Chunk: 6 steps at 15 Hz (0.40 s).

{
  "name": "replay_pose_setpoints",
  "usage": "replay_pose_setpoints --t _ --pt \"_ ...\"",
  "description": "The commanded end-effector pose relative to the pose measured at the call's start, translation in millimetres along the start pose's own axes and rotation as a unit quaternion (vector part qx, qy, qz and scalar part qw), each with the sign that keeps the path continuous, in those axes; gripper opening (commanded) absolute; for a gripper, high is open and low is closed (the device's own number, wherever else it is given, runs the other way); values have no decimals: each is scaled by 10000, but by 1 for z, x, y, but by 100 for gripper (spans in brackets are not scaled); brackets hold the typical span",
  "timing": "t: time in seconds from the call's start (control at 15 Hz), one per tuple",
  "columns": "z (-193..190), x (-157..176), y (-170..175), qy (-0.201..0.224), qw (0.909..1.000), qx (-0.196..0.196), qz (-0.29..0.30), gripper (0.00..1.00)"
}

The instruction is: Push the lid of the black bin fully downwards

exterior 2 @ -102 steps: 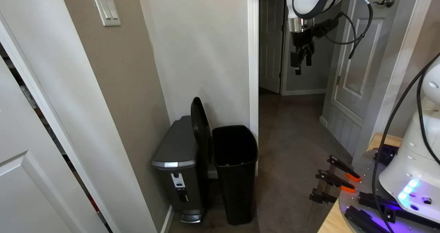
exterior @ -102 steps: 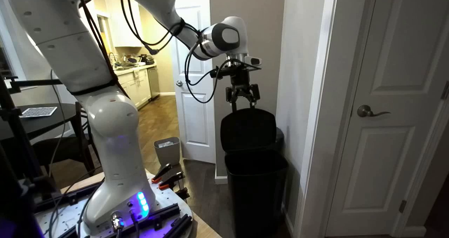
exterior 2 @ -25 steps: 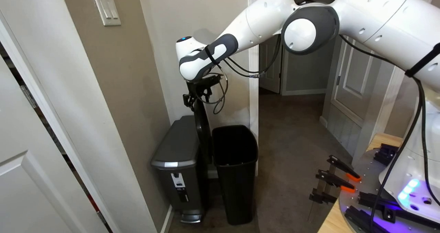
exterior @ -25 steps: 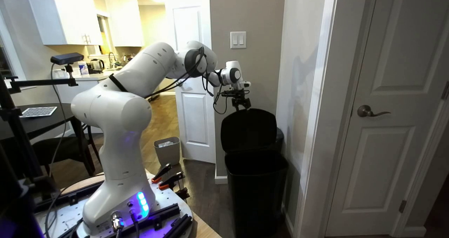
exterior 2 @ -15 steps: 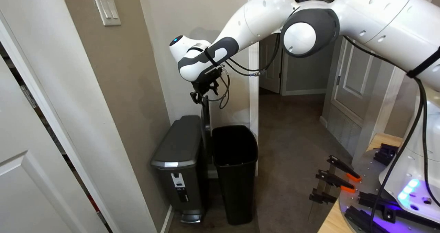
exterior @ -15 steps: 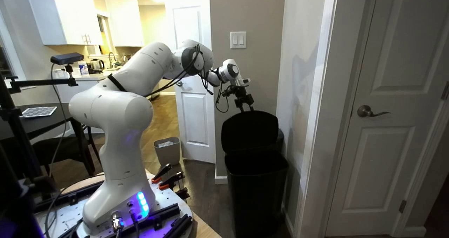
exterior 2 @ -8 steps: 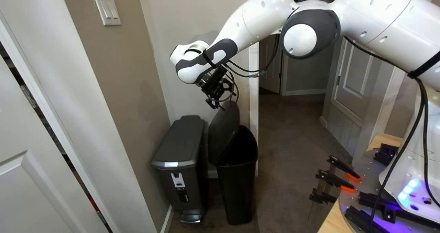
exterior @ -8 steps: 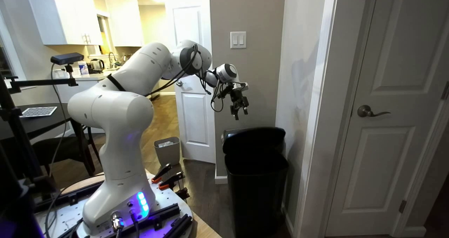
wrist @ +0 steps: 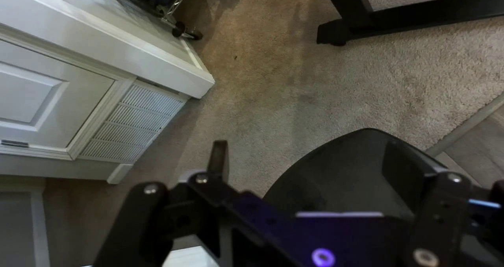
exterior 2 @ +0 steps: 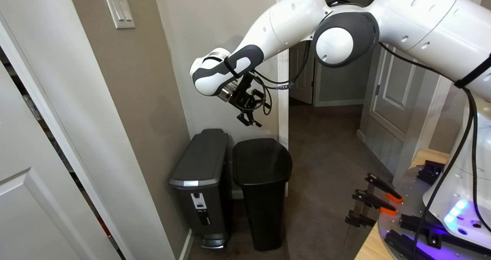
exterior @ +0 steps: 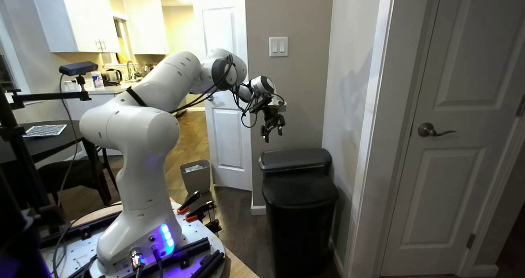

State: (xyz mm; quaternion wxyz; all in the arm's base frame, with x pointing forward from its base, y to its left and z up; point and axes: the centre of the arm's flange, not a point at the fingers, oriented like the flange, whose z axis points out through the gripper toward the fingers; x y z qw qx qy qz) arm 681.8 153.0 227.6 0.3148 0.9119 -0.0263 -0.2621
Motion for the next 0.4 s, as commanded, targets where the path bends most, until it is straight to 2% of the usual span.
replay_pose_setpoints --t 0.0,0.33 --pt "-1 0 0 6 10000 4 -26 100" --pt "0 0 1 0 10000 11 -38 100"
